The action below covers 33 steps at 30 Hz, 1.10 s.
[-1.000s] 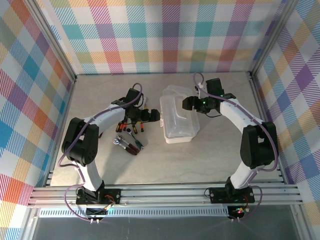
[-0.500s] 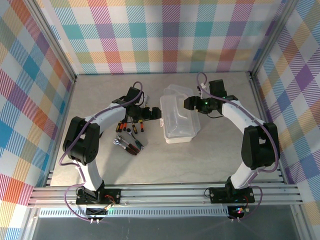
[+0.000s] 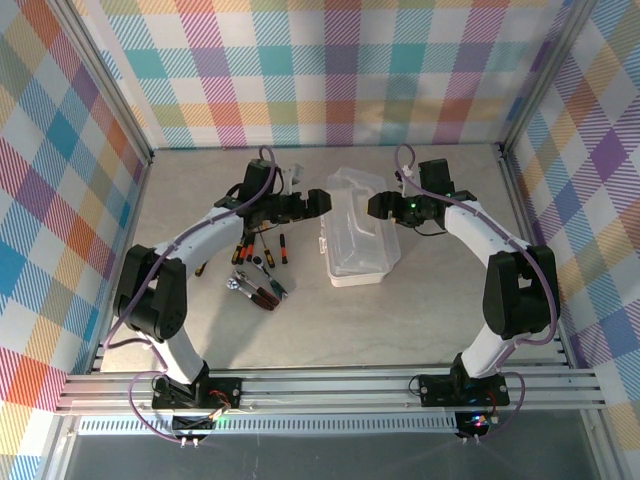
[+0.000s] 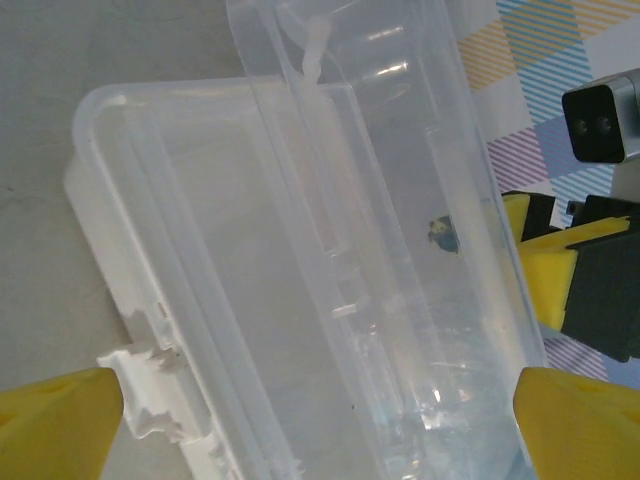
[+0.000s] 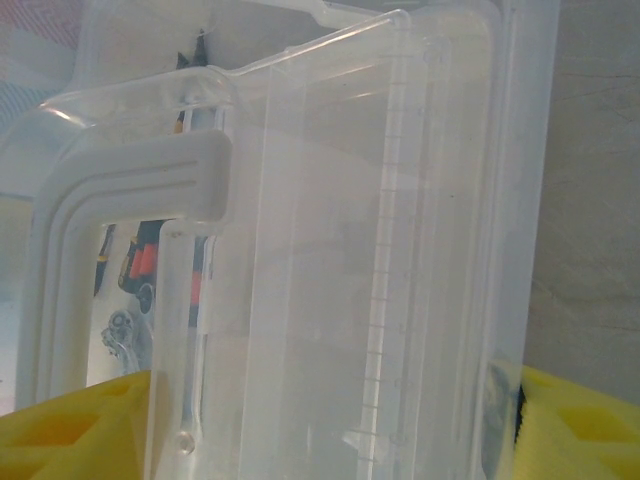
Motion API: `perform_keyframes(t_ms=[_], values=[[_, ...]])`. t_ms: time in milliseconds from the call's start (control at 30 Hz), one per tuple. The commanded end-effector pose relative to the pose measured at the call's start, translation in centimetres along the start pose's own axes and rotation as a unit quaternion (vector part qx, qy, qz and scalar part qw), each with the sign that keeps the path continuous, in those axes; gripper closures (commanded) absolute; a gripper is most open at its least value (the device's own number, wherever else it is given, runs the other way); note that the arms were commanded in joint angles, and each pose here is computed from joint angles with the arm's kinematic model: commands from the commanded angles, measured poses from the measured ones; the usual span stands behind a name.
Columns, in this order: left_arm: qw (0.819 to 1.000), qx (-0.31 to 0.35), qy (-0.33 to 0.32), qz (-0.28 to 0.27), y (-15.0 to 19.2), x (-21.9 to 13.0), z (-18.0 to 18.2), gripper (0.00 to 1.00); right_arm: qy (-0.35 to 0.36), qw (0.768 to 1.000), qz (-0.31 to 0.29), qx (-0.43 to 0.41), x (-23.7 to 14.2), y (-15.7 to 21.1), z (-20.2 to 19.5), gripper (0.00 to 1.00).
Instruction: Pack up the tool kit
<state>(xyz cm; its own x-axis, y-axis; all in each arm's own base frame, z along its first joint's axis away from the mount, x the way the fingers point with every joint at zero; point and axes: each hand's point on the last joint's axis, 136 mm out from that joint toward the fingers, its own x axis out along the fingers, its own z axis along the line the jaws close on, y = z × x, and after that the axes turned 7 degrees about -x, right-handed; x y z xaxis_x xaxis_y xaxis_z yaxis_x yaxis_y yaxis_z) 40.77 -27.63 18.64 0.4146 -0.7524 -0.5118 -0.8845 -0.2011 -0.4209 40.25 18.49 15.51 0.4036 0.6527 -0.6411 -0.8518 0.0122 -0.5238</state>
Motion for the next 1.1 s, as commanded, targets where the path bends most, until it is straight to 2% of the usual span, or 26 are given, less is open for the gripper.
perform_keyframes(t_ms=[0, 367, 1067], values=[[0.999, -0.006, 0.045, 0.004, -0.5, 1.3, -1.7, 0.00, -0.041, 0.998, -0.043, -0.030, -1.5, -2.4, 2.3, 0.69], [0.994, 0.003, 0.109, -0.003, -1.1, 2.6, -5.5, 0.00, -0.042, 0.998, -0.039, -0.026, -1.3, -2.1, 2.2, 0.69], [0.991, 0.000, 0.132, 0.028, 0.1, 5.9, -7.1, 0.00, -0.044, 0.998, -0.031, -0.026, -0.9, -2.1, 2.1, 0.65]])
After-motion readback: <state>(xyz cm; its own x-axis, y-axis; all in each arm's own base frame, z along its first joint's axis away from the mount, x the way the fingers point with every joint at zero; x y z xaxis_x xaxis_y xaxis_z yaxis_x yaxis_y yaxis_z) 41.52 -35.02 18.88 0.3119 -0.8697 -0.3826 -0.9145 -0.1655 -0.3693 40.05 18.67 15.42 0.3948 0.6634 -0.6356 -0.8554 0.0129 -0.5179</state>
